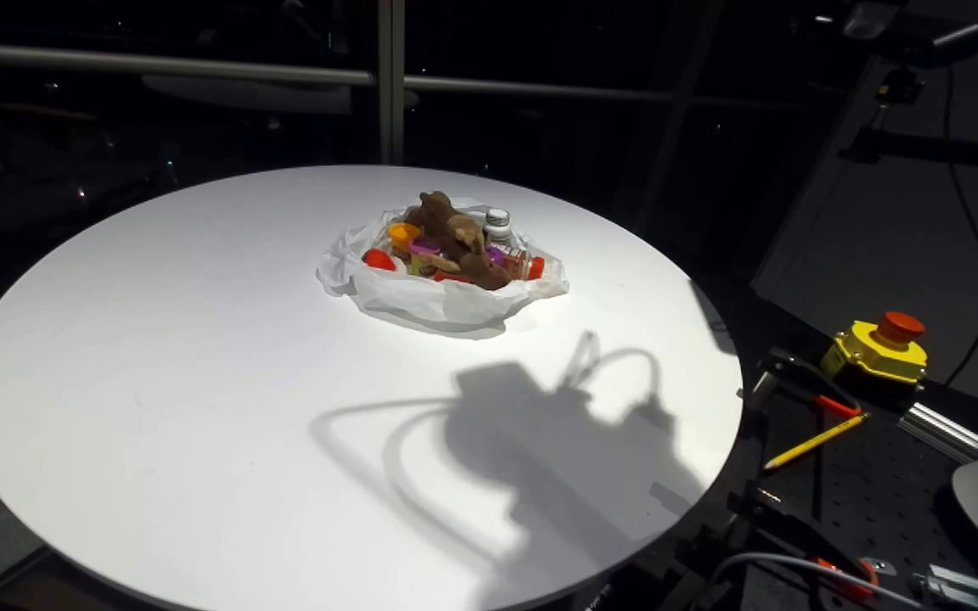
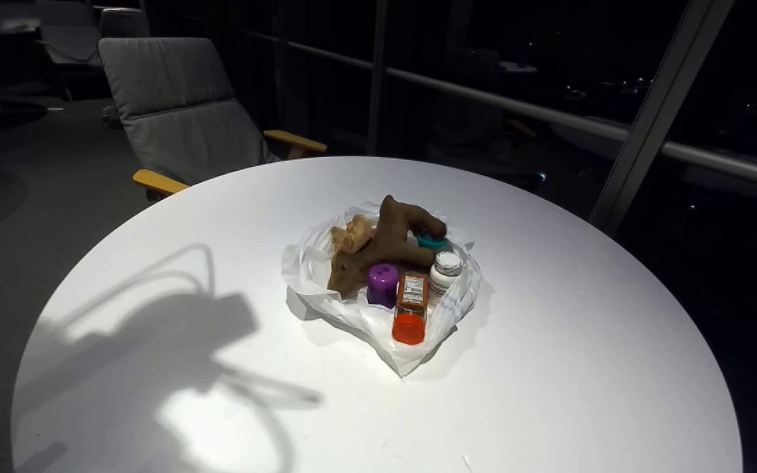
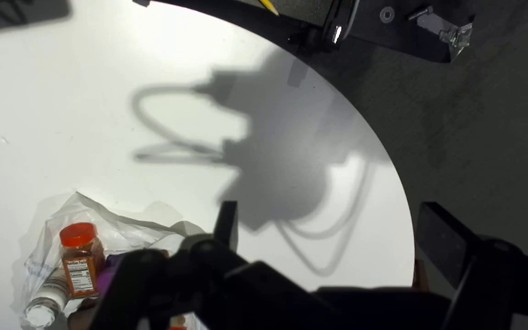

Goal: Remove the objects in the plastic and put them on the table

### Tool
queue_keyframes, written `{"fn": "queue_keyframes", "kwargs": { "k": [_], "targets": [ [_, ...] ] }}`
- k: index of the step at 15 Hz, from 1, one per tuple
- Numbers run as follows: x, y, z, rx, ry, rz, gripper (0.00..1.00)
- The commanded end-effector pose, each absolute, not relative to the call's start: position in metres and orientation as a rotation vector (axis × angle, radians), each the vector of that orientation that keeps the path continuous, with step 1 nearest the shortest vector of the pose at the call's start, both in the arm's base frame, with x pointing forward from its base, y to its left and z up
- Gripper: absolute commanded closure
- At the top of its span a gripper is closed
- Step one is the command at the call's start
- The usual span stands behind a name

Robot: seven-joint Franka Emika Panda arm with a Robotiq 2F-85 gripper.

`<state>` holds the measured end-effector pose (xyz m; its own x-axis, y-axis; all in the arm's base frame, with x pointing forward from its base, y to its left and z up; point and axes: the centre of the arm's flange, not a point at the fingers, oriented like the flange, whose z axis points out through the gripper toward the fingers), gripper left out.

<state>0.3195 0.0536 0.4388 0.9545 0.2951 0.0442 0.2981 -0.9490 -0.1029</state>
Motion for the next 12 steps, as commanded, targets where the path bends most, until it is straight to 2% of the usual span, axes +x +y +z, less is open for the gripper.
{"fn": "queue_keyframes", "kwargs": {
  "k": [1, 12],
  "targets": [
    [0.400, 0.077, 0.436, -3.036, -0.425, -0.050, 0.00],
    [0.584, 0.044, 0.318, -3.077, 0.142, -0.221, 0.00]
  ]
}}
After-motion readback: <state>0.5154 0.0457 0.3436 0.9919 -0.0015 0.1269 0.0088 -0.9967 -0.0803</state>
